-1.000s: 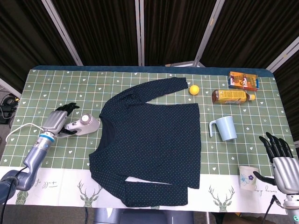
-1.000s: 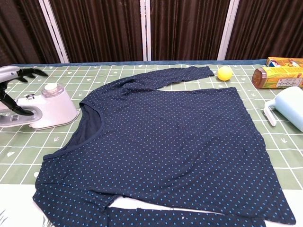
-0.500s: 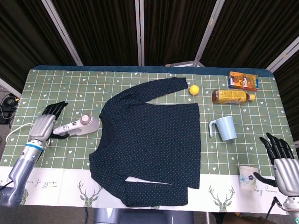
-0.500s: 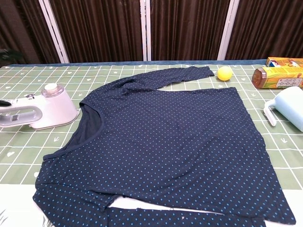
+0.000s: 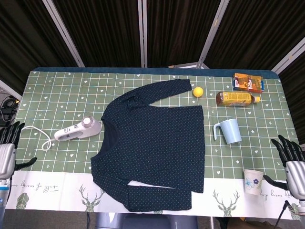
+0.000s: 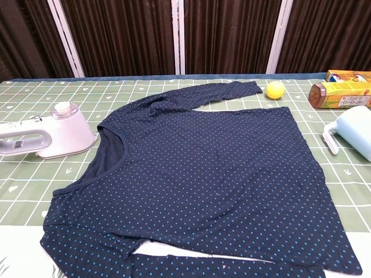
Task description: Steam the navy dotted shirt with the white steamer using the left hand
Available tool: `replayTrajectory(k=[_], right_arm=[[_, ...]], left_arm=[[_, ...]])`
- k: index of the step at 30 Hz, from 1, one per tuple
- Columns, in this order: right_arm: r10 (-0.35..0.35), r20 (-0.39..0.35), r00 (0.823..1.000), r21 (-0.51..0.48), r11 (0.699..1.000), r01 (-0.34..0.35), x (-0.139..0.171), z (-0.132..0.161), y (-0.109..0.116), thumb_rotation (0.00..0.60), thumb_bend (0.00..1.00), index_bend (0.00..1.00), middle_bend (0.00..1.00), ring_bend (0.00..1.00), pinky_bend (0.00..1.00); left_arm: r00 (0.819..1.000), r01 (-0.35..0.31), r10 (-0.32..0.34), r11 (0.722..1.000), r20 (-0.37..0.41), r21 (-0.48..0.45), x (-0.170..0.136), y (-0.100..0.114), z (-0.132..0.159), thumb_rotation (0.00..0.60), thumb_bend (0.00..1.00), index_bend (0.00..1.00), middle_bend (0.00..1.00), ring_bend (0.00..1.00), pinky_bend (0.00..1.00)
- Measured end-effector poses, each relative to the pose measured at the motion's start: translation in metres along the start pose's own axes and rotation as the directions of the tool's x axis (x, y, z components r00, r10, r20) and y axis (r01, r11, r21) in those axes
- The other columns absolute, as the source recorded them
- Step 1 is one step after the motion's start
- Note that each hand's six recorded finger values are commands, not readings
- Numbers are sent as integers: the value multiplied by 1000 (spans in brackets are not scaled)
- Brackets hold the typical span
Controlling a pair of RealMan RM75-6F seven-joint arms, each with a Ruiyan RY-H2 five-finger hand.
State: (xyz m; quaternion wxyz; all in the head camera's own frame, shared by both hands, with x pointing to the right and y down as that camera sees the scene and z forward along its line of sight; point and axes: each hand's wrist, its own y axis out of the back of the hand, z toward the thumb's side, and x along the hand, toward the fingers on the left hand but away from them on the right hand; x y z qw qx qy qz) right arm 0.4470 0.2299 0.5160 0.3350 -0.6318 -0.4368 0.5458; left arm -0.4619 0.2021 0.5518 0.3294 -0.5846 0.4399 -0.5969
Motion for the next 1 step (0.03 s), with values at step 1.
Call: replayTrajectory(k=[1], right_arm=[[1, -1, 1000, -2, 1000, -1, 0, 0, 0, 600, 0, 0, 0, 0, 0]], left_arm=[[1000, 0, 0, 1000, 2, 10, -5, 1, -1, 600, 0, 0, 0, 0, 0]])
